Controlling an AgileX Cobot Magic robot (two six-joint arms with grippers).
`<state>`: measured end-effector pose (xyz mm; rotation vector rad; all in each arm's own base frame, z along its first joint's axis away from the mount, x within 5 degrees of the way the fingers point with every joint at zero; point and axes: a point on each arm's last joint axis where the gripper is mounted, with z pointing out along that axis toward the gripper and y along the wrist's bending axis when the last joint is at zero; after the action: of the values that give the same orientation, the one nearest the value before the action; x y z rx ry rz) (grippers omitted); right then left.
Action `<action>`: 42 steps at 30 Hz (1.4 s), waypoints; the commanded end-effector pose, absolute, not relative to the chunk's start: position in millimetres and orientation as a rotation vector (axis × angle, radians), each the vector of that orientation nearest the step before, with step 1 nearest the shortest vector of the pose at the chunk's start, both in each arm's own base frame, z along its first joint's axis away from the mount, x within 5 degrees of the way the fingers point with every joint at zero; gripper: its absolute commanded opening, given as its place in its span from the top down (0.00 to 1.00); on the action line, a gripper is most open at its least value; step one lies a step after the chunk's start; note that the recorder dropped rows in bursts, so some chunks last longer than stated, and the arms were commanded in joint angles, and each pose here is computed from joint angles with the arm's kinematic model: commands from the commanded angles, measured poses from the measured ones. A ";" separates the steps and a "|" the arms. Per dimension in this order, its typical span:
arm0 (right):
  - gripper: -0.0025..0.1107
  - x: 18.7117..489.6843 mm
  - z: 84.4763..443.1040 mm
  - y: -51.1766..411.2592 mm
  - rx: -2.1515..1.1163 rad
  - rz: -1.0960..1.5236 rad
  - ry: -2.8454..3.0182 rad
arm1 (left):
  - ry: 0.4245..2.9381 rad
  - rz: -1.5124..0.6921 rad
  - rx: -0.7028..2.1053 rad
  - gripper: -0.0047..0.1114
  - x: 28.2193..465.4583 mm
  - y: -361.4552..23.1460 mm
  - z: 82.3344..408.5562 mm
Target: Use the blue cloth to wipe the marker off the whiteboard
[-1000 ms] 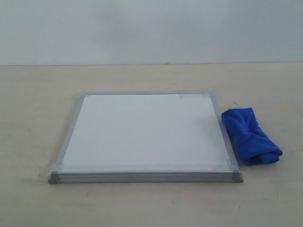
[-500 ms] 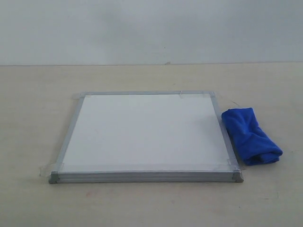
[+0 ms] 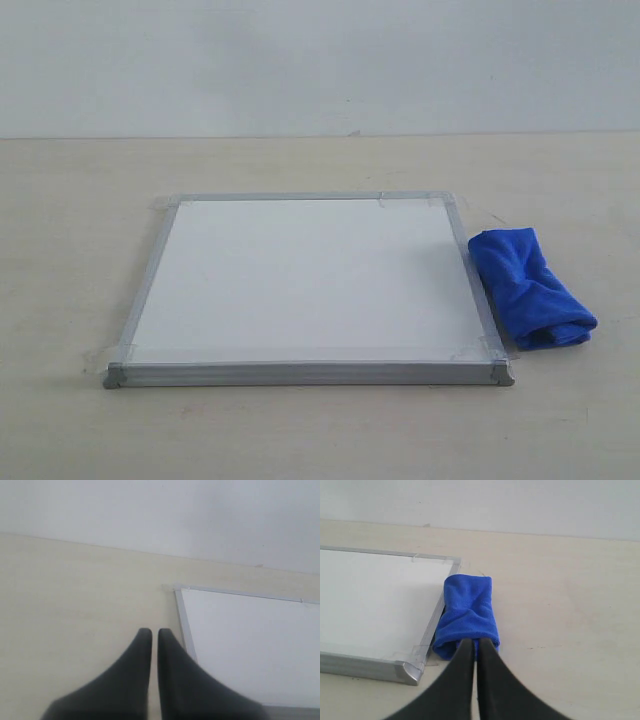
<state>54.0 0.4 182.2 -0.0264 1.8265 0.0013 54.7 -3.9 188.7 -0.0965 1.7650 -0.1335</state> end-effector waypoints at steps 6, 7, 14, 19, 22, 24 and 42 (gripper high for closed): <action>0.98 53.7 183.1 -0.1 -0.050 -0.029 1.817 | 1.767 -0.125 -0.092 0.92 54.7 -3.7 187.4; 0.98 53.7 183.1 -0.1 -0.050 -0.029 1.817 | 1.767 -0.125 -0.092 0.92 54.7 -3.7 187.4; 0.98 53.7 183.1 -0.1 -0.049 -0.028 1.817 | 1.767 -0.125 -0.092 0.92 54.7 -3.7 187.4; 0.98 53.7 183.1 -0.1 -0.049 -0.028 1.817 | 1.767 -0.125 -0.092 0.92 54.7 -3.7 187.4; 0.98 53.7 183.1 -0.1 -0.050 -0.029 1.817 | 1.767 -0.125 -0.092 0.92 54.7 -3.7 187.4; 0.98 53.7 183.1 -0.1 -0.050 -0.029 1.817 | 1.767 -0.125 -0.092 0.92 54.7 -3.7 187.4; 0.98 53.7 183.1 -0.1 -0.048 -0.028 1.817 | 1.767 -0.125 -0.092 0.92 54.7 -3.7 187.4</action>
<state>54.0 0.2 182.3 -0.0454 1.8255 -0.0190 54.7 -3.9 188.7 -0.0965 1.7650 -0.1335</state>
